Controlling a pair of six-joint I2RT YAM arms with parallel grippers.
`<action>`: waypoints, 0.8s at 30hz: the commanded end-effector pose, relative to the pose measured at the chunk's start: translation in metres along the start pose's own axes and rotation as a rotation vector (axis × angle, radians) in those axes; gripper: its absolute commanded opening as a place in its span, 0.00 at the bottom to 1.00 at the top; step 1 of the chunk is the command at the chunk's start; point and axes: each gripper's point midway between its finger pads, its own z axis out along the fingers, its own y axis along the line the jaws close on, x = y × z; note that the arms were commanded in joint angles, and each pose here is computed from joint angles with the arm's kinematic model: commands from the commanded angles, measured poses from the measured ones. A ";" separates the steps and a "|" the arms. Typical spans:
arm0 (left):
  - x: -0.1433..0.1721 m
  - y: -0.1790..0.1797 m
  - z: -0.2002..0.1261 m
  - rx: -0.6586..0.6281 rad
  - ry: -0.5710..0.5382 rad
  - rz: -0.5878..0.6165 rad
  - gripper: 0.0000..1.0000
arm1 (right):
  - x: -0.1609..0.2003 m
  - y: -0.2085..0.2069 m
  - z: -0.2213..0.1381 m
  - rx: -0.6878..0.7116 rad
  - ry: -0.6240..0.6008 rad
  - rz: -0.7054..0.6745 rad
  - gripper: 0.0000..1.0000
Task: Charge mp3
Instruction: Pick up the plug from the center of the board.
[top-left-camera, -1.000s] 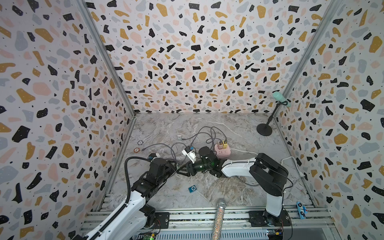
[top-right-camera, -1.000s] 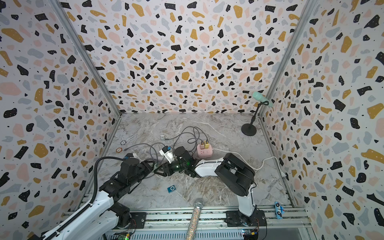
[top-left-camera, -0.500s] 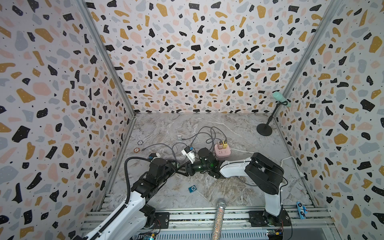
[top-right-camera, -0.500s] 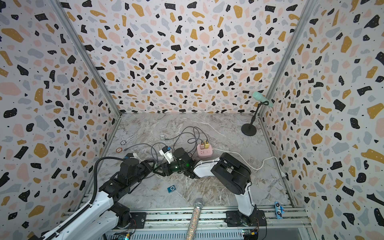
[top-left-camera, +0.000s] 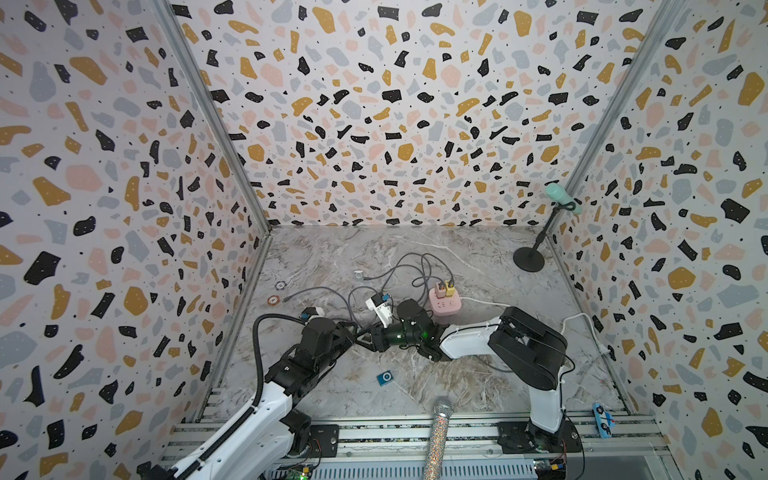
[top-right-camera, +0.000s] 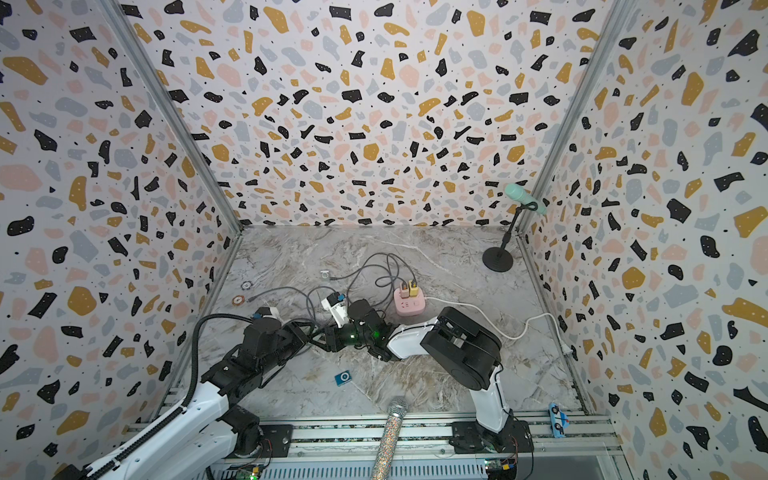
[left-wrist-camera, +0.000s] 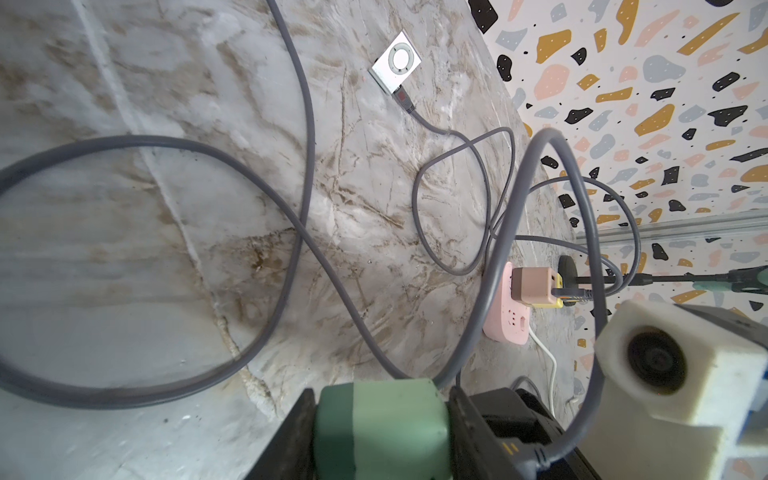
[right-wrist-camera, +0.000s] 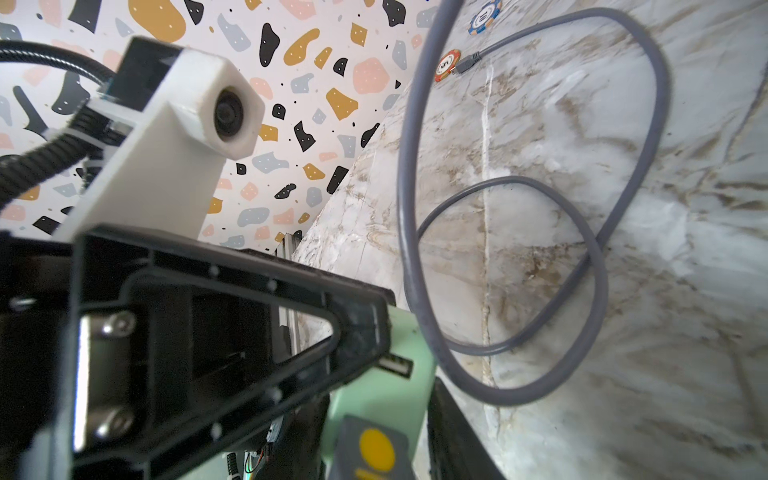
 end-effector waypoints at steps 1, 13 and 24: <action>-0.001 -0.013 0.002 0.058 -0.009 -0.009 0.25 | -0.012 0.009 -0.006 -0.004 -0.063 0.011 0.39; 0.006 -0.017 0.005 0.071 0.001 -0.005 0.30 | -0.020 0.006 -0.017 0.055 -0.162 0.025 0.06; -0.046 -0.048 -0.045 0.031 -0.183 0.109 0.60 | -0.009 0.023 -0.041 -0.038 0.013 -0.097 0.00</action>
